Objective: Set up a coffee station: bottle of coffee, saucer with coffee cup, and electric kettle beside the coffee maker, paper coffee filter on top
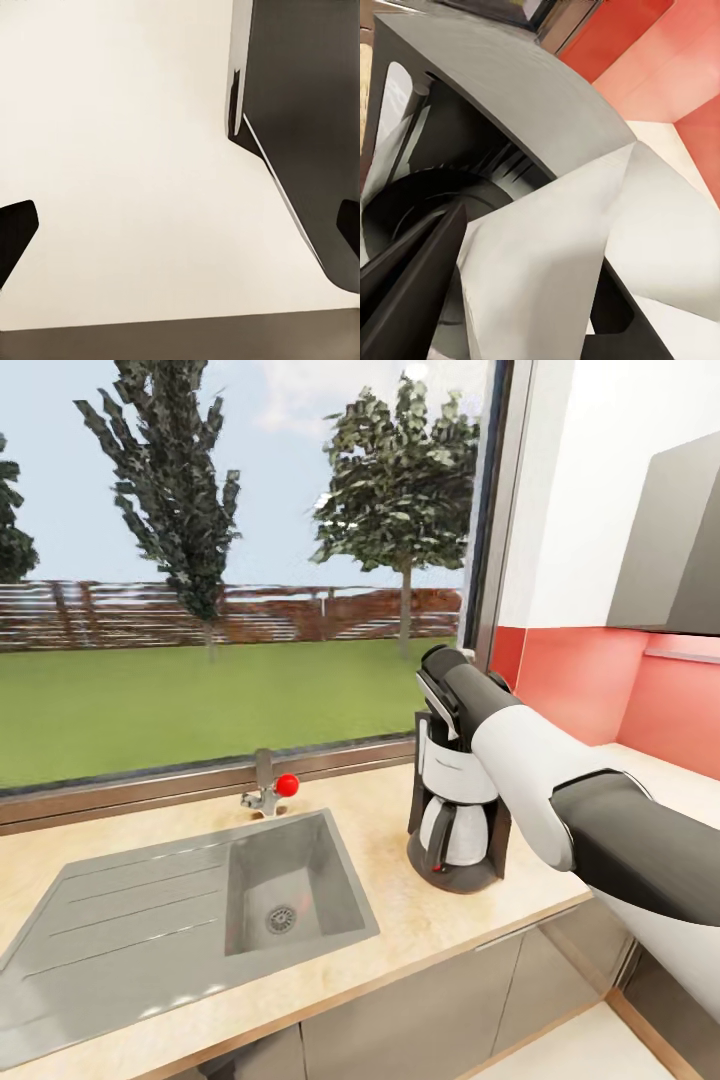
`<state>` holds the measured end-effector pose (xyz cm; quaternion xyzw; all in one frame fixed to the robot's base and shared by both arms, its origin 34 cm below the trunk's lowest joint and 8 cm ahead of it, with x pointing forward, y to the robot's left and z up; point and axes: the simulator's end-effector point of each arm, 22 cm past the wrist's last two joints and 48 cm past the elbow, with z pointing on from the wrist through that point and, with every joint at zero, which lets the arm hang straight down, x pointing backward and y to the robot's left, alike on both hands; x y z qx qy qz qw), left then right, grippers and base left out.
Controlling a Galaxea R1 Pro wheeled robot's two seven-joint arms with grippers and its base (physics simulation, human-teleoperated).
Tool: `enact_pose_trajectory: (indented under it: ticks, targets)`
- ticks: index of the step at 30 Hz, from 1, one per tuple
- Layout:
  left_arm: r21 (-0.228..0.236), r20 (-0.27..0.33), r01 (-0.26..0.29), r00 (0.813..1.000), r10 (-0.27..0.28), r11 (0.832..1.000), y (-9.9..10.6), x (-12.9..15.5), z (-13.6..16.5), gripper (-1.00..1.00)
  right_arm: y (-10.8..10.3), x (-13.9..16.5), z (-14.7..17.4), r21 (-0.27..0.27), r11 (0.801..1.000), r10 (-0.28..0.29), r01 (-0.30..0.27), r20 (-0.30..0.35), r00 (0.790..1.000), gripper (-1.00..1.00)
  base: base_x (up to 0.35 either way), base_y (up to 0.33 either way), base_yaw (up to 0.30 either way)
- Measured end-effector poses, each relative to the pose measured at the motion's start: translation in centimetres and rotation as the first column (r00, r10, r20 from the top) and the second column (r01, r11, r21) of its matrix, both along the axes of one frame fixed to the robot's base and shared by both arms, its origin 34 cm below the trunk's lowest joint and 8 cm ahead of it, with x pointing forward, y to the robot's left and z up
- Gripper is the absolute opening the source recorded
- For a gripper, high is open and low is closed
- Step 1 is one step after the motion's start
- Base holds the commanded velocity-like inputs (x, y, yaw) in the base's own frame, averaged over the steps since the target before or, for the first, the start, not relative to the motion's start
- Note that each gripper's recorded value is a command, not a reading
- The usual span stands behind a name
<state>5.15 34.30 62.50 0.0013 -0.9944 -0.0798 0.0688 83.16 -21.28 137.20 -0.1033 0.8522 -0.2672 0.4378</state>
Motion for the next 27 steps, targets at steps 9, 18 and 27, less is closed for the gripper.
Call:
enact_pose_trajectory:
  ticks: [9, 18, 27]
  targets:
    - [0.0, 0.002, 0.0, 1.0, 0.0, 1.0, 0.02, 0.07, -0.01, 1.0, 0.0, 0.03, -0.03, 0.0, 1.0, 0.0, 0.0, 0.0, 1.0, -1.0, 0.054, 0.05, 0.0]
    - [0.002, 0.003, 0.002, 1.0, -0.002, 1.0, 0.14, 0.14, 0.0, 1.0, -0.01, 0.03, -0.02, -0.001, 1.0, 0.0, 0.0, 0.0, 1.0, -1.0, 0.063, -0.018, 0.0]
    - [0.002, 0.002, 0.002, 1.0, -0.002, 1.0, 0.13, 0.12, 0.0, 1.0, -0.23, -0.03, -0.72, -0.004, 1.0, -0.005, 0.005, -0.017, 1.0, -1.0, 0.002, -0.001, 0.0]
